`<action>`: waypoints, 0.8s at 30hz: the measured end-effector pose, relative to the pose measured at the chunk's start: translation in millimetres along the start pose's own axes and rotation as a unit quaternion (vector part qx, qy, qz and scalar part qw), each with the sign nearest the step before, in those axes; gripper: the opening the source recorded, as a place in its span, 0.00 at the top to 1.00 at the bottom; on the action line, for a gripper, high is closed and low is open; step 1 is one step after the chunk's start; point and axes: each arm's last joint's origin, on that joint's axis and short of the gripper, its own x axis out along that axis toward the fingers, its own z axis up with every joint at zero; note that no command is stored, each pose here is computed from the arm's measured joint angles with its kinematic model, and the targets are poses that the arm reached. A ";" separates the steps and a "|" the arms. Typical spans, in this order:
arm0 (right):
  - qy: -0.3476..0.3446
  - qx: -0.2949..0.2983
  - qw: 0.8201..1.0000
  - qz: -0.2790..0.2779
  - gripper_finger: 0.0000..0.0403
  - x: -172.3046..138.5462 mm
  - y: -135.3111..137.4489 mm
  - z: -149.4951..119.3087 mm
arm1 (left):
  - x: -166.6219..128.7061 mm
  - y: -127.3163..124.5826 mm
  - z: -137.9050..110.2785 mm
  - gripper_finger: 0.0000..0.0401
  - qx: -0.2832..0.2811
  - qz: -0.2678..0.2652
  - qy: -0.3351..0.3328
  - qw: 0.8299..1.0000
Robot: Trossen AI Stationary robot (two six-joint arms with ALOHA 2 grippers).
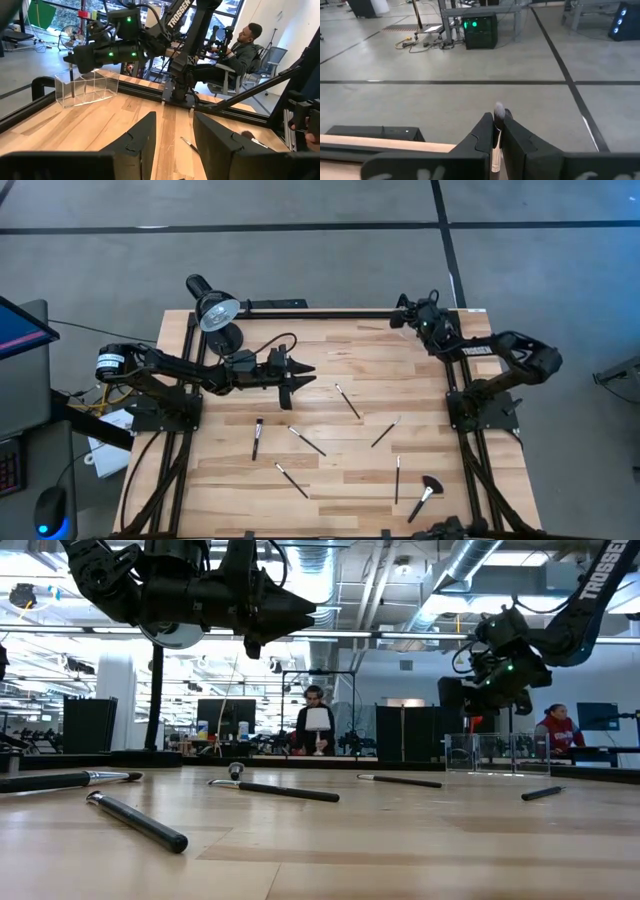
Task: Sort items
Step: Put the foundation brush into the transparent organizer
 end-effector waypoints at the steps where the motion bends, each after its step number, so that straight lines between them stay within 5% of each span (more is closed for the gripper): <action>1: 0.001 -0.001 1.000 0.000 0.97 0.9 0.6 0.1 | 0.0 0.0 0.1 0.69 0.002 0.000 0.000 1.000; 18: 0.023 -0.016 1.000 0.010 0.95 24.7 13.1 -1.8 | 0.0 0.0 0.1 0.69 0.004 0.000 0.000 1.000; 24: 0.032 -0.018 0.999 0.026 0.87 27.6 16.4 -0.7 | 0.0 0.0 0.0 0.69 0.004 0.000 0.000 1.000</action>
